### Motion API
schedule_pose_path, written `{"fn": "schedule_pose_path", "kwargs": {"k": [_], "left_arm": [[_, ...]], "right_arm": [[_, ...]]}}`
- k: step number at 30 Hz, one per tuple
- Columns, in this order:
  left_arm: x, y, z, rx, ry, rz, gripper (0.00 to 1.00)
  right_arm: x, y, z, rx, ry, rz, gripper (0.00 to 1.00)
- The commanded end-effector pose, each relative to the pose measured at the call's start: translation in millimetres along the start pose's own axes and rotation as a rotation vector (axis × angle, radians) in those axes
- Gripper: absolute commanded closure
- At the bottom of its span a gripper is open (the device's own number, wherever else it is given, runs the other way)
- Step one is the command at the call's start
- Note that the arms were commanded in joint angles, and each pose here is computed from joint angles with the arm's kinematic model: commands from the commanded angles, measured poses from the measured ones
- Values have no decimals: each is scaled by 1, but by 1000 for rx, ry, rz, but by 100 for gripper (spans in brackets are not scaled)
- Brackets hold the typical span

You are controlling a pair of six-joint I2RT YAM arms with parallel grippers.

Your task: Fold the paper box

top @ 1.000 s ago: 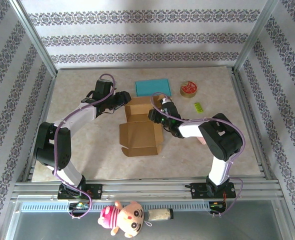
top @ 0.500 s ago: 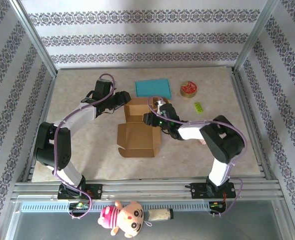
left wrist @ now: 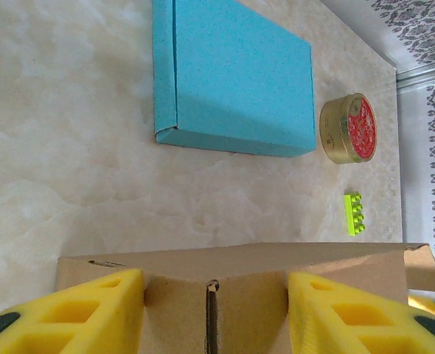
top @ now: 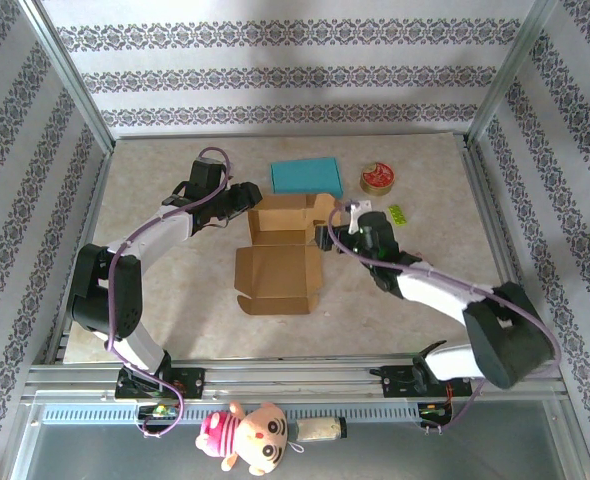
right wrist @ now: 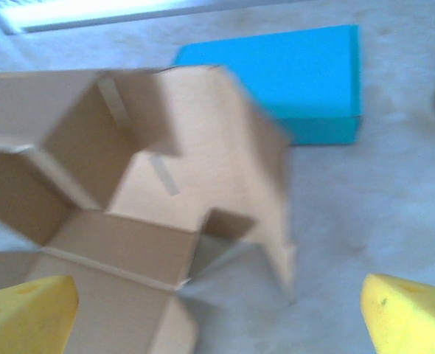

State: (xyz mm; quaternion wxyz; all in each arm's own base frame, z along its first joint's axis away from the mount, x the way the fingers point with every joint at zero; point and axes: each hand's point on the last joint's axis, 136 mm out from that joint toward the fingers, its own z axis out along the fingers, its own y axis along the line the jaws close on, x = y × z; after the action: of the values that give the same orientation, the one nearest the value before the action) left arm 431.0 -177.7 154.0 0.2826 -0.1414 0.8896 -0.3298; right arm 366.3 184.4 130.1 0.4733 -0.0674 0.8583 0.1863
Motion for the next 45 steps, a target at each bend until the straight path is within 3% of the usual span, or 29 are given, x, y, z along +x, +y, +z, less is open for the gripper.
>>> {"fn": "schedule_pose_path", "kwargs": {"k": [1, 7, 10, 13, 19, 26, 30, 34, 38, 45], "left_arm": [[15, 16, 2, -67, 37, -3, 49], [15, 18, 2, -72, 36, -10, 49], [15, 16, 4, -61, 37, -14, 49], [15, 15, 5, -54, 42, -17, 49], [16, 16, 4, -63, 44, -8, 49], [18, 16, 9, -86, 41, 75, 49], [14, 15, 7, -101, 17, 98, 46], [6, 10, -5, -141, -44, 178, 29], [-6, 3, -39, -173, -150, 209, 21], [-9, -1, -115, -202, -380, 201, 19]], "right_arm": [[-2, -11, 27, 25, 96, -64, 5], [5, 6, 60, -65, 164, 84, 43], [17, 11, 62, -62, 189, 134, 46], [30, 5, 61, -9, 205, 112, 40], [28, -3, 48, 25, 198, 75, 59], [5, 25, 39, -79, 211, 128, 85], [-2, 42, 38, -133, 244, 143, 89], [-2, 39, 39, -89, 268, 112, 89], [2, 28, 41, -32, 265, 66, 89], [0, 21, 46, 29, 230, -26, 91]]}}
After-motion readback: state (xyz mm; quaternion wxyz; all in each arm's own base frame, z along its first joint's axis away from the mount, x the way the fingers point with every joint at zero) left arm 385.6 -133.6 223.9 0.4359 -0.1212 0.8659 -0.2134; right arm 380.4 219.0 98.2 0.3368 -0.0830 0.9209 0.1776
